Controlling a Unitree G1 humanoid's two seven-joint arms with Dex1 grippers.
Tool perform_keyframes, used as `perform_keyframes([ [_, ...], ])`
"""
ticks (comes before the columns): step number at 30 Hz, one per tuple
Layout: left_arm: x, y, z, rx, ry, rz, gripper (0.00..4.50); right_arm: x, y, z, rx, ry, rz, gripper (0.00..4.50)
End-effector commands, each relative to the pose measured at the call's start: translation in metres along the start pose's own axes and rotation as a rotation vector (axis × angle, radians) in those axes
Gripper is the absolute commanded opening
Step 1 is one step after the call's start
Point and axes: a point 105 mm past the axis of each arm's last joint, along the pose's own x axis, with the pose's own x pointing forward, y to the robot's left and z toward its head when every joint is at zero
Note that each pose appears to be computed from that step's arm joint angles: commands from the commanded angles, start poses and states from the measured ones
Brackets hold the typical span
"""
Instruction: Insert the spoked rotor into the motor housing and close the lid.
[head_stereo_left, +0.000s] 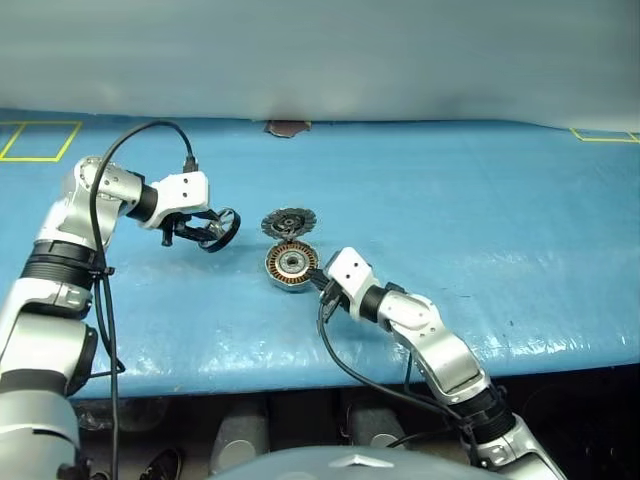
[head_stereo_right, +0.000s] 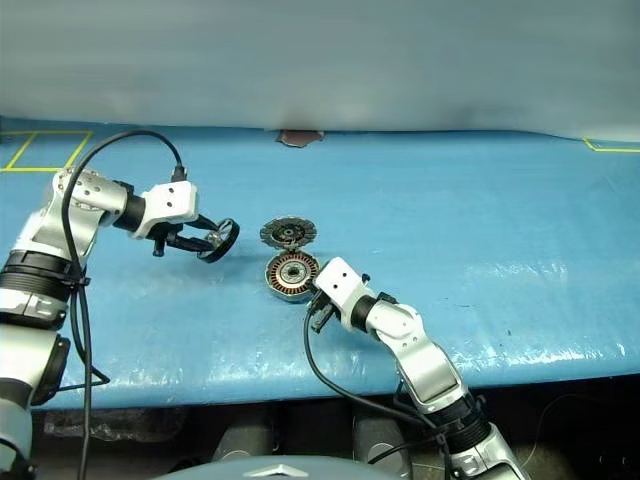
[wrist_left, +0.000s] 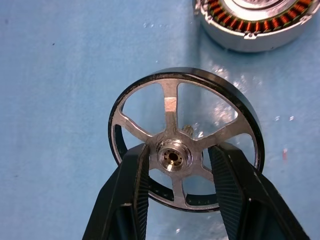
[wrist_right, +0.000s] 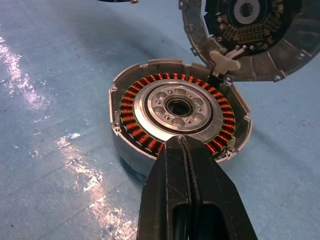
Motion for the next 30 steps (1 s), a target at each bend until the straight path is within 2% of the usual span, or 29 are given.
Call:
perform_keyframes([
  [1, -0.008, 0.0, 0.015, -0.021, -0.114, 0.012, 1.69, -0.003, -0.007, 0.009, -0.01, -0.045, -0.037, 0.0],
  [6, -0.01, -0.004, 0.002, -0.054, -0.091, 0.029, 1.69, -0.003, -0.008, 0.012, -0.01, -0.055, -0.048, 0.0],
  [9, -0.012, -0.006, 0.011, -0.084, -0.173, 0.016, 1.69, -0.004, -0.009, 0.011, -0.012, -0.051, -0.054, 0.0],
  [18, -0.003, -0.023, 0.031, -0.094, -0.304, -0.08, 1.69, -0.008, -0.017, 0.009, -0.016, -0.043, -0.088, 0.0],
  [30, 0.017, -0.04, 0.061, -0.12, -0.418, -0.148, 1.69, -0.016, -0.022, 0.001, -0.019, -0.01, -0.121, 0.0],
])
